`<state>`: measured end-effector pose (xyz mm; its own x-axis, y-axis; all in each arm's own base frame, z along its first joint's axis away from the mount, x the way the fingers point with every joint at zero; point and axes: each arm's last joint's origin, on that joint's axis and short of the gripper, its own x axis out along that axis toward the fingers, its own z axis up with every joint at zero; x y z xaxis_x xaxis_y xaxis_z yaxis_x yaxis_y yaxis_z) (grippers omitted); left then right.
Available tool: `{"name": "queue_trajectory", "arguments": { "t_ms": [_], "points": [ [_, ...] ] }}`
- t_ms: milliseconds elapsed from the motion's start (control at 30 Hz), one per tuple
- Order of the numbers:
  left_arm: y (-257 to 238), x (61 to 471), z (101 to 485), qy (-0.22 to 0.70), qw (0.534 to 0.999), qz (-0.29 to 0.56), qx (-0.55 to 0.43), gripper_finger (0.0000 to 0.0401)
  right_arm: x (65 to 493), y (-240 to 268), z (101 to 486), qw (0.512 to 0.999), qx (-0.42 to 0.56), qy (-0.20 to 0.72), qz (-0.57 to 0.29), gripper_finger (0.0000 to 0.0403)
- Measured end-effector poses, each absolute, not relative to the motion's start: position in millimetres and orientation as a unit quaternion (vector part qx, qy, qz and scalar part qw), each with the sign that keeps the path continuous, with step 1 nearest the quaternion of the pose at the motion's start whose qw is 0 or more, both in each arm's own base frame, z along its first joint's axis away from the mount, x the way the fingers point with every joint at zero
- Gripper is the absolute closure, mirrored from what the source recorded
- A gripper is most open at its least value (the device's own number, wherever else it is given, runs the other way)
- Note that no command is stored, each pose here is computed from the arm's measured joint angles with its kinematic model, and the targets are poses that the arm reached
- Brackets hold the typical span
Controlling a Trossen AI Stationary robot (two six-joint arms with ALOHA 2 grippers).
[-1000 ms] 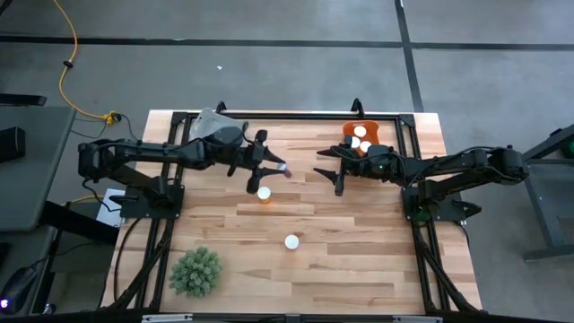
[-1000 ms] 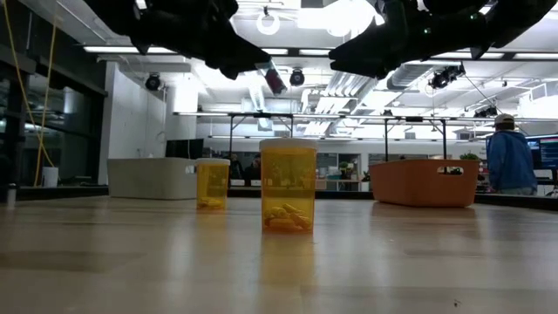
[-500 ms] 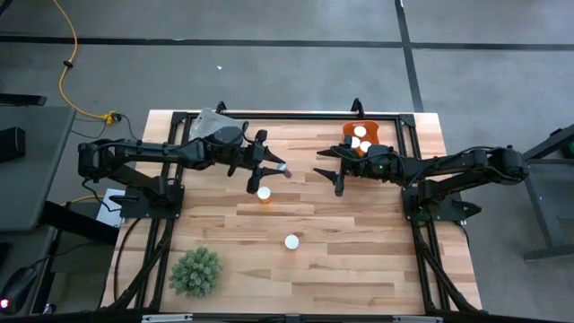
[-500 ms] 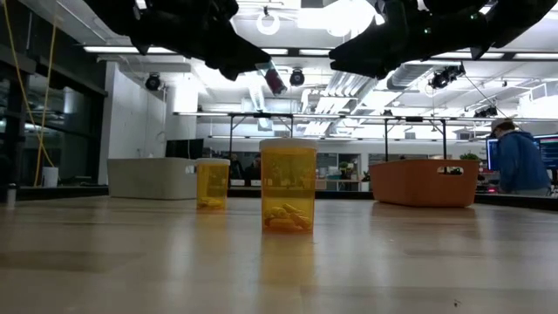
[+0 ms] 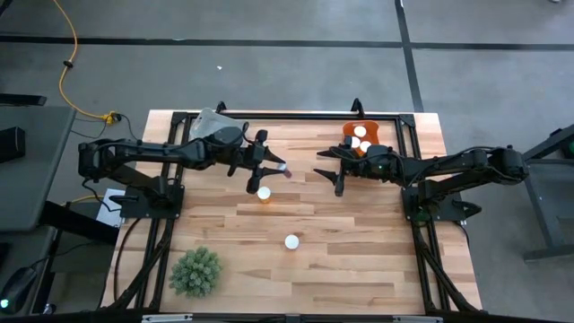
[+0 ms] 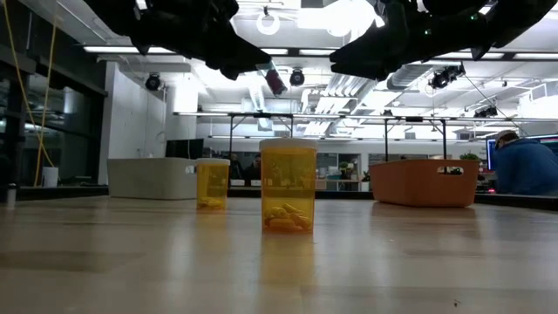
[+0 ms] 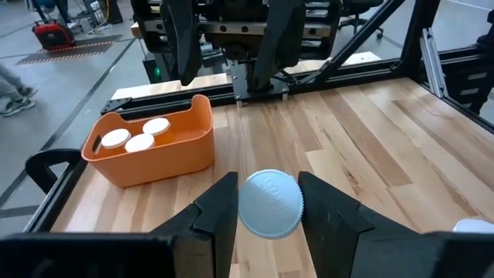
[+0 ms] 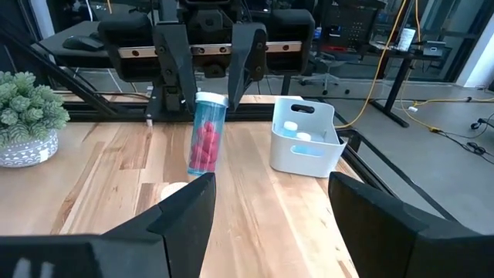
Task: Pick and place medicine bottles into bin by pill shape (circle, oval)
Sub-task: Put the blue capsule bottle into the orange bin
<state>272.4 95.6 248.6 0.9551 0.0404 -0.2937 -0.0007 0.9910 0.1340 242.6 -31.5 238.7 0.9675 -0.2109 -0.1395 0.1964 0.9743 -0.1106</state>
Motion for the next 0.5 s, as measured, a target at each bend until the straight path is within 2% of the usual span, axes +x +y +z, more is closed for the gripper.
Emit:
{"name": "queue_trajectory", "arguments": {
  "t_ms": [333,500],
  "points": [
    [80,303,223,0.133,0.990,-0.011,0.053,0.0286,244,-27,241,0.998,-0.015,0.059,-0.031,0.0158],
    [72,319,216,0.144,0.986,0.050,0.064,0.0286,244,-23,241,0.998,0.020,0.058,-0.015,0.0158]
  ]
}}
